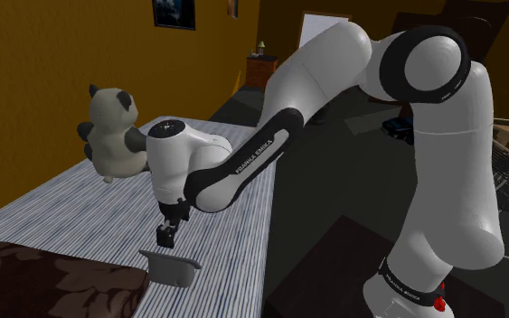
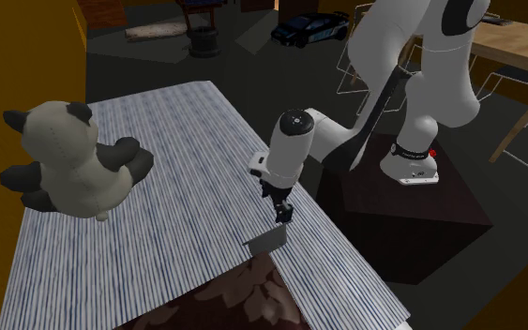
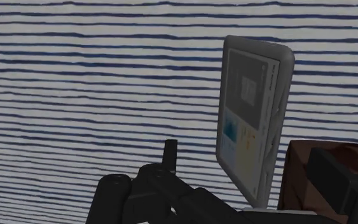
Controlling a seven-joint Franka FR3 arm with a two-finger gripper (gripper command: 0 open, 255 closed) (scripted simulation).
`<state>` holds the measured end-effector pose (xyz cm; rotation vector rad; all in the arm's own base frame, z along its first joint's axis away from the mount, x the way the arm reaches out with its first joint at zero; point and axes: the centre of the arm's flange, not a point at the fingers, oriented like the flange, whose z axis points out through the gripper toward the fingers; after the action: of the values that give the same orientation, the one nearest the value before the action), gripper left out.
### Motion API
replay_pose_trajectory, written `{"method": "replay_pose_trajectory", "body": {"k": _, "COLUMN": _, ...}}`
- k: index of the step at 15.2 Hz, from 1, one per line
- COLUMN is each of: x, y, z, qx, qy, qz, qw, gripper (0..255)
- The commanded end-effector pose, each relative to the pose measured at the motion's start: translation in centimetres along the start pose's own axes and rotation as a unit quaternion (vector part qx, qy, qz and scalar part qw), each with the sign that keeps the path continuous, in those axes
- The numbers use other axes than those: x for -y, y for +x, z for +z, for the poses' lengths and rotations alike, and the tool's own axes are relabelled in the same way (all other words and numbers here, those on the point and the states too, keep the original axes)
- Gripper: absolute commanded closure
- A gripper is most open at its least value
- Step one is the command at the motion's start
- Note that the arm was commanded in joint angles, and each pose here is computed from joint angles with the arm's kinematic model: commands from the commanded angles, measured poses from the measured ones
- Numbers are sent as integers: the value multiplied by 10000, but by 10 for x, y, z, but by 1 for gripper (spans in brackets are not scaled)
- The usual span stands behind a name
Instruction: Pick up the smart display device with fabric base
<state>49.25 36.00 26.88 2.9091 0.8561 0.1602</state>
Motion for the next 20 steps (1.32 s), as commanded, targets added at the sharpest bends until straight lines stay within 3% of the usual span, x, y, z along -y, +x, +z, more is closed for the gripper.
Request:
{"method": "replay_pose_trajectory", "body": {"k": 1, "x": 16, "y": 9, "z": 20, "qx": 10, "qy": -5, "qz": -120, "qw": 9999, "gripper": 0}}
{"method": "replay_pose_trajectory", "body": {"k": 11, "x": 41, "y": 18, "z": 80, "qx": 23, "qy": -7, "qz": -253, "qw": 9997, "gripper": 0}}
{"method": "replay_pose_trajectory", "body": {"k": 13, "x": 41, "y": 18, "z": 80, "qx": 23, "qy": -7, "qz": -254, "qw": 9997, "gripper": 0}}
{"method": "replay_pose_trajectory", "body": {"k": 14, "x": 40, "y": 18, "z": 79, "qx": 23, "qy": -7, "qz": -254, "qw": 9997, "gripper": 255}}
{"method": "replay_pose_trajectory", "body": {"k": 20, "x": 41, "y": 18, "z": 79, "qx": 23, "qy": -7, "qz": -253, "qw": 9997, "gripper": 255}}
